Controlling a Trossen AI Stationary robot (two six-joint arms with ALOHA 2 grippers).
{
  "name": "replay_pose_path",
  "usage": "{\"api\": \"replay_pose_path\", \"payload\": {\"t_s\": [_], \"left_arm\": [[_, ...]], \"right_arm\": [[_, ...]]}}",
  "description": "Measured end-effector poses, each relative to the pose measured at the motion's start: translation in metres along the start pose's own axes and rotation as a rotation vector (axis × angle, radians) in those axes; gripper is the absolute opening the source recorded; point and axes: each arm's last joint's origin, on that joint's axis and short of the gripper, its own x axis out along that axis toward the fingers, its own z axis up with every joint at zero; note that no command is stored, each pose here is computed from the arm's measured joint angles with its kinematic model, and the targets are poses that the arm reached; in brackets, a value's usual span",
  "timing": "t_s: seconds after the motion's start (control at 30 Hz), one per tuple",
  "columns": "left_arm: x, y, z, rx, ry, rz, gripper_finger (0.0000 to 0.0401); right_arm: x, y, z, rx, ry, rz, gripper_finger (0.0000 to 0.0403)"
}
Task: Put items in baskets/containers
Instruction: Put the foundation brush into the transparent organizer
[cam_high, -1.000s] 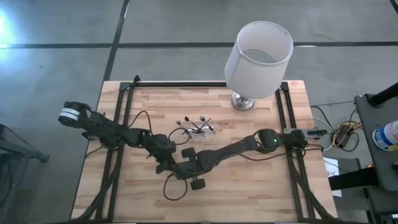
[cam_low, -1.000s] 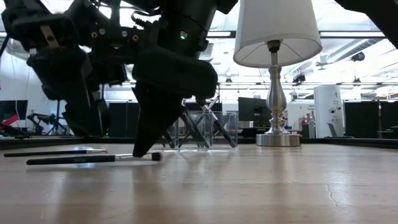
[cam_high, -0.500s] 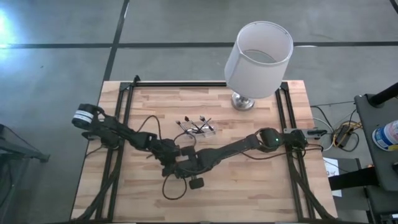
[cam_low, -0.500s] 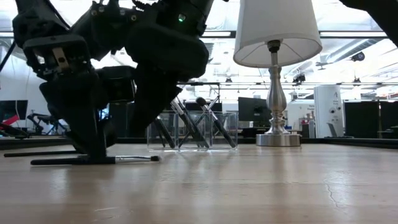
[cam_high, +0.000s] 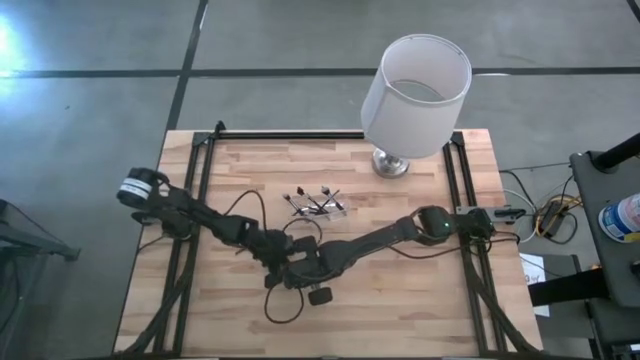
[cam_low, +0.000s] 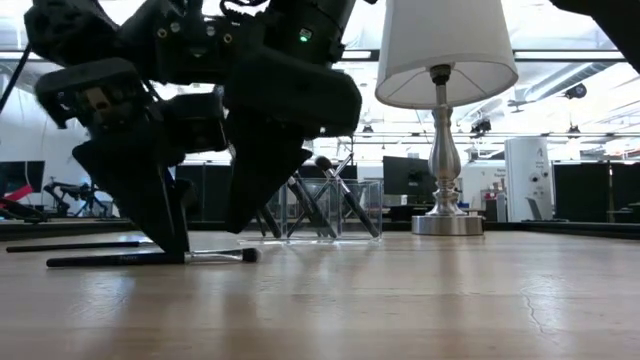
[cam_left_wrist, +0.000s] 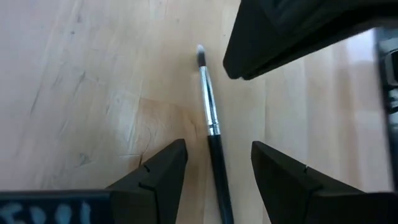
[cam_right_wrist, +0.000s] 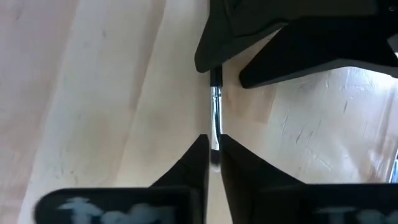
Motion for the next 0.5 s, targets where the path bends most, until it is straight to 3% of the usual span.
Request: {"api": "replay_pose_path", "payload": {"t_s": [0.13,0.27,0.5], "left_arm": [[0.0,-0.01,0.0,0.096,0.018,0.096,0.0188],[-0.001,-0.019,0.003,0.128,0.01,0.12,0.0188],[-0.001,-0.029,0.0,0.177,-0.022,0.201,0.0188]], "right_arm": [[-0.002,-0.001,-0.002,-0.029,0.02,-0.051,0.0073],[-0.008,-0.001,-0.006,-0.044,0.067,-0.139,0.0109],[-0.023,0.017,-0.014,0.025,0.126,-0.142,0.0139]]}}
